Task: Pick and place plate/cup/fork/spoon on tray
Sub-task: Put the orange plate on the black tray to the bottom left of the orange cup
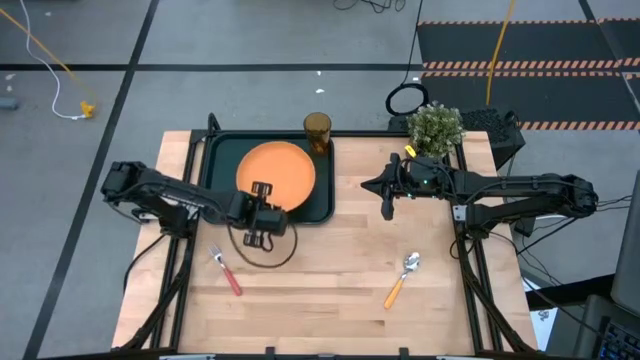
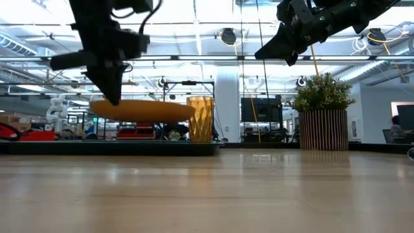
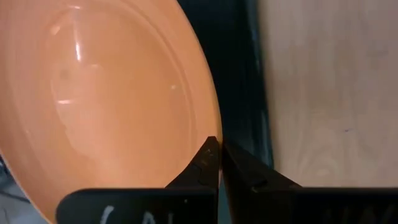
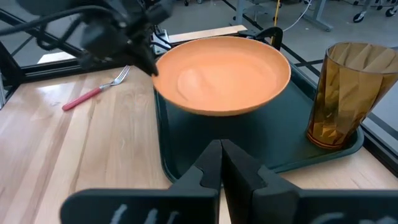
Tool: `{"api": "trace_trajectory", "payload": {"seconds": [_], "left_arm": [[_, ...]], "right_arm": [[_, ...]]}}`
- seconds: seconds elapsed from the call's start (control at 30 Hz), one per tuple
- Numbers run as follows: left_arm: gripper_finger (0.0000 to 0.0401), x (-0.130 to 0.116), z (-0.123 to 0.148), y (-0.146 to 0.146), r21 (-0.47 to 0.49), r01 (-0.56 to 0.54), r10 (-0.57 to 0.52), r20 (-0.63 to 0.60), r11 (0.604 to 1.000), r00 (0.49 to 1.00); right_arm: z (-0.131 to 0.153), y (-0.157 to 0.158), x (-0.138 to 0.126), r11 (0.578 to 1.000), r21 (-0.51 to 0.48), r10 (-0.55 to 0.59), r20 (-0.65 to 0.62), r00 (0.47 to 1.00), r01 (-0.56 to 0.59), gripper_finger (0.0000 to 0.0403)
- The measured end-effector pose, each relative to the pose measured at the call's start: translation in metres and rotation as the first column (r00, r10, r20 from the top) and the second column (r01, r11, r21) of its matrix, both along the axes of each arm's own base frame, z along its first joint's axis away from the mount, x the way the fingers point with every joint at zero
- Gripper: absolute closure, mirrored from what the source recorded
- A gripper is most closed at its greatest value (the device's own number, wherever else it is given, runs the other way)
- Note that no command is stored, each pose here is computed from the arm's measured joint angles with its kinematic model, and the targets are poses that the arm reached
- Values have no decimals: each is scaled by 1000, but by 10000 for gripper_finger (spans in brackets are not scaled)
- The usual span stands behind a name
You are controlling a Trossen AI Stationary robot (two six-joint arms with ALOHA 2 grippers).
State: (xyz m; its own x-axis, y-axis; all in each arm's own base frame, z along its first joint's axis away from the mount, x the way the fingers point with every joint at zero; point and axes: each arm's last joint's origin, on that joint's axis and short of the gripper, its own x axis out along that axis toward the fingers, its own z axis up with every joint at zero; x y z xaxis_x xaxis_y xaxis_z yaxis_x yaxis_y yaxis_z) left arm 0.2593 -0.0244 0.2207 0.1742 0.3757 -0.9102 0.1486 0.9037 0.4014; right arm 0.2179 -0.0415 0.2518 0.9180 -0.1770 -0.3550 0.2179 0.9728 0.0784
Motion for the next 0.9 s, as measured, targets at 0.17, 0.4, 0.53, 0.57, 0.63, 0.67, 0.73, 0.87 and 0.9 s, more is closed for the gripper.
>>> {"api": "trace_trajectory", "payload": {"seconds": [0.17, 0.4, 0.53, 0.57, 0.63, 0.67, 0.73, 0.87, 0.9], "left_arm": [[392, -1, -12, 19, -42, -69, 69, 2, 997, 998], [397, 0, -28, 34, -63, -73, 76, 43, 995, 996], [389, 3, -31, 39, -66, -51, 56, 77, 997, 995], [389, 4, -32, 40, -75, -41, 47, 87, 996, 995], [389, 5, -33, 42, -92, -22, 31, 107, 996, 994], [391, 6, -34, 43, -99, -13, 25, 114, 995, 993], [395, 6, -35, 46, -112, -5, 19, 123, 994, 992], [394, 5, -39, 51, -112, -17, 30, 123, 994, 992], [390, 4, -40, 52, -112, -22, 35, 120, 994, 992]], "right_arm": [[0, 0, 0, 1000, -3, 1, -1, 1000, -1, 403], [0, 0, 0, 1000, -3, 1, -1, 1000, -1, 403], [0, 0, 0, 1000, -9, 3, -2, 1000, -3, 403], [0, 0, 0, 1000, -12, 4, -2, 1000, -4, 403], [0, 0, 0, 1000, -17, 6, -3, 1000, -6, 403], [0, 0, 0, 1000, -17, 6, -3, 1000, -6, 403], [0, 0, 0, 1000, -17, 6, -3, 1000, -6, 403], [0, 0, 0, 1000, -17, 6, -3, 1000, -6, 403], [0, 0, 0, 1000, -17, 6, -3, 1000, -6, 403]]}}
